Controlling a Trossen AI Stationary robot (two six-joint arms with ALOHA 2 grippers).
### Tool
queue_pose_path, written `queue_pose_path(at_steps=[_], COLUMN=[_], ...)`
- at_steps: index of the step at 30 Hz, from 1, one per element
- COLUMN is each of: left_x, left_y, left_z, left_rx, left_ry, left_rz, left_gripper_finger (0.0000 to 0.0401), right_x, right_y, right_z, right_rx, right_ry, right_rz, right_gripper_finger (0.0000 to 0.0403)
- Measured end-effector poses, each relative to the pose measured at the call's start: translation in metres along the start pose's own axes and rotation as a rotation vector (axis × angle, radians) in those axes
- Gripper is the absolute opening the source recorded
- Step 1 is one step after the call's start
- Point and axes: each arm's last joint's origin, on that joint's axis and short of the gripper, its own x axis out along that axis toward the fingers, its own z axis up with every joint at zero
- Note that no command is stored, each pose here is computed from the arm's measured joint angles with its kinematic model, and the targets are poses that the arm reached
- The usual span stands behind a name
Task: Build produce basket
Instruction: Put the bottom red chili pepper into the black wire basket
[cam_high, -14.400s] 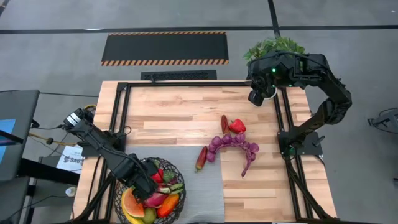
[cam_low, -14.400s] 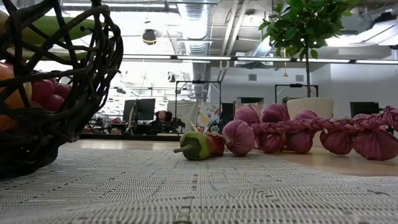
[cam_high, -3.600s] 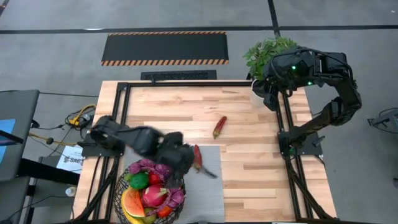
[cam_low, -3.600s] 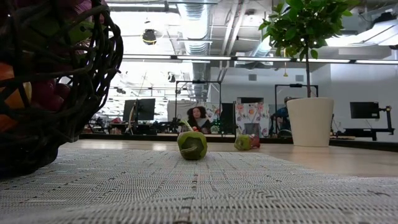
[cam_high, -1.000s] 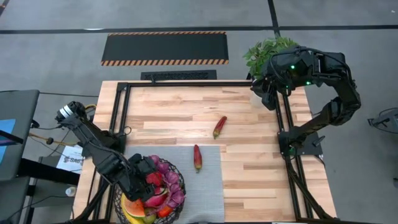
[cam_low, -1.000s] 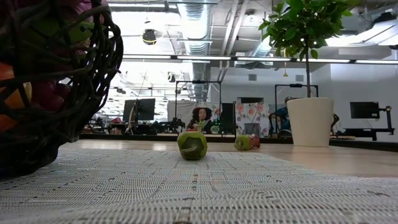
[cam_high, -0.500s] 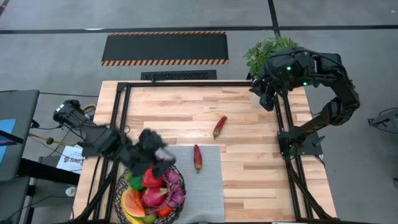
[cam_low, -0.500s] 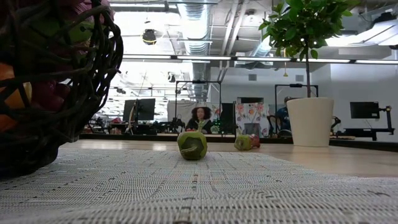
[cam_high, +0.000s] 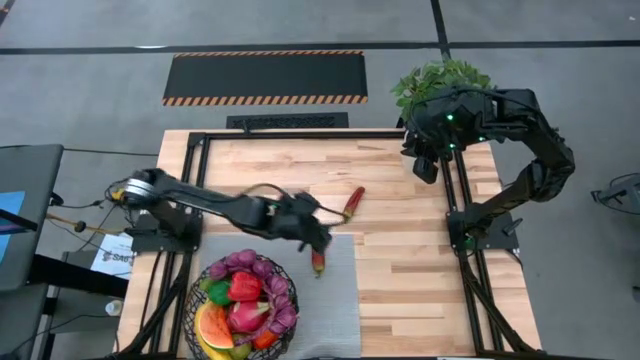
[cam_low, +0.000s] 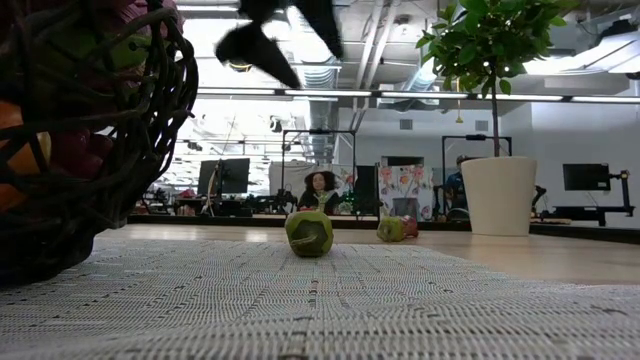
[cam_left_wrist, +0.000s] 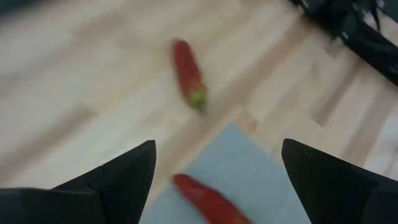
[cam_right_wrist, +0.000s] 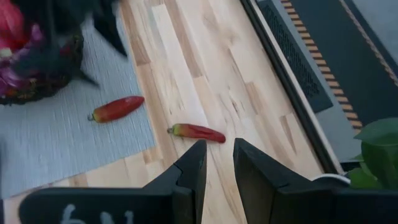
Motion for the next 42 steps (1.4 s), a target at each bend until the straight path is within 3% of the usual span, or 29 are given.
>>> queue_pose_path(at_steps=[6,13,18,25,29,36,42], left_x=[0.066,0.105,0.113,0.109,0.108,0.136,0.136], left_y=[-0.021,-0.040,-0.047,-0.046,-0.048,-0.052,-0.052], left_z=[-0.025,-0.042,-0.042,-0.045,-0.046,-0.067,-0.070], left_rx=[-0.052,-0.231,-0.279,-0.397,-0.418,-0.433,-0.437], left_ry=[0.217,0.431,0.482,0.453,0.448,0.523,0.510], left_rz=[-0.025,0.079,0.190,0.296,0.291,0.297,0.322], left_gripper_finger=[0.0332,0.0332,0.0332,0.0332,0.0332,0.0332,0.0319], right_x=[-0.001,-0.001,-0.001,-0.001,-0.001,-0.001,-0.001], right_y=[0.001,0.002,0.002,0.002,0.002,0.002,0.002], right_z=[-0.001,-0.001,-0.001,-0.001,-0.001,-0.001,-0.001], right_rx=[0.027,0.028,-0.027,-0.084,-0.129,-0.151,-0.158], right_ry=[0.000,0.001,0.000,0.001,0.000,0.001,0.001], right_rz=[0.008,0.008,0.009,0.009,0.009,0.009,0.009], right_gripper_finger=[0.0104,0.0104,0.0104,0.0104,0.0104,0.0104,0.0104])
